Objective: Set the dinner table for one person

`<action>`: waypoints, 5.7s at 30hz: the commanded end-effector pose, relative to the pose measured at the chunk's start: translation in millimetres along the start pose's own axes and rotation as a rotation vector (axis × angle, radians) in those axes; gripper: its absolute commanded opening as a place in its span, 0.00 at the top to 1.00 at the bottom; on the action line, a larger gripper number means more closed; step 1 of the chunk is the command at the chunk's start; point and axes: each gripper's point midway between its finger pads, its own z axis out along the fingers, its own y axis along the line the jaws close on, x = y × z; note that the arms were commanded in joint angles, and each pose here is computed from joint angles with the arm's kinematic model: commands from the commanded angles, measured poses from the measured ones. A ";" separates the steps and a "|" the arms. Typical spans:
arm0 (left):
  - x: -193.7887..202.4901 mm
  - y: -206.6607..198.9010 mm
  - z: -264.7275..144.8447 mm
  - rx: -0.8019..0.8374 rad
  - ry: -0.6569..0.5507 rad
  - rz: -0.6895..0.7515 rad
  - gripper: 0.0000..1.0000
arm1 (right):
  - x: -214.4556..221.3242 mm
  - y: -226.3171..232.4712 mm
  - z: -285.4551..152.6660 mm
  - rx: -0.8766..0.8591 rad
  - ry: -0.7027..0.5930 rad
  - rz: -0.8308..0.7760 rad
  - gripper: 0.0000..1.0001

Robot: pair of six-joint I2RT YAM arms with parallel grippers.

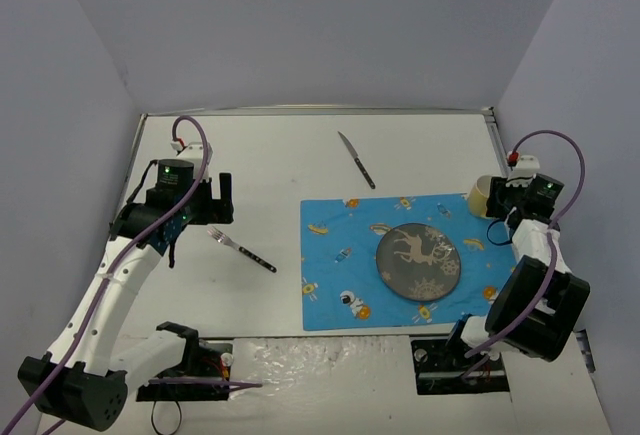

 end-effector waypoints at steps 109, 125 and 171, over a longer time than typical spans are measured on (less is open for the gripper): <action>145.0 -269.8 114.4 -0.033 0.312 -0.165 1.00 | -85.5 224.8 -187.6 -0.486 -0.325 0.211 0.00; 148.2 -262.9 112.6 -0.051 0.316 -0.167 0.68 | -77.9 225.9 -182.1 -0.483 -0.305 0.203 0.00; -31.6 29.3 68.4 -0.222 0.136 -0.057 0.03 | -126.1 347.9 138.9 -0.452 -0.005 -0.315 0.43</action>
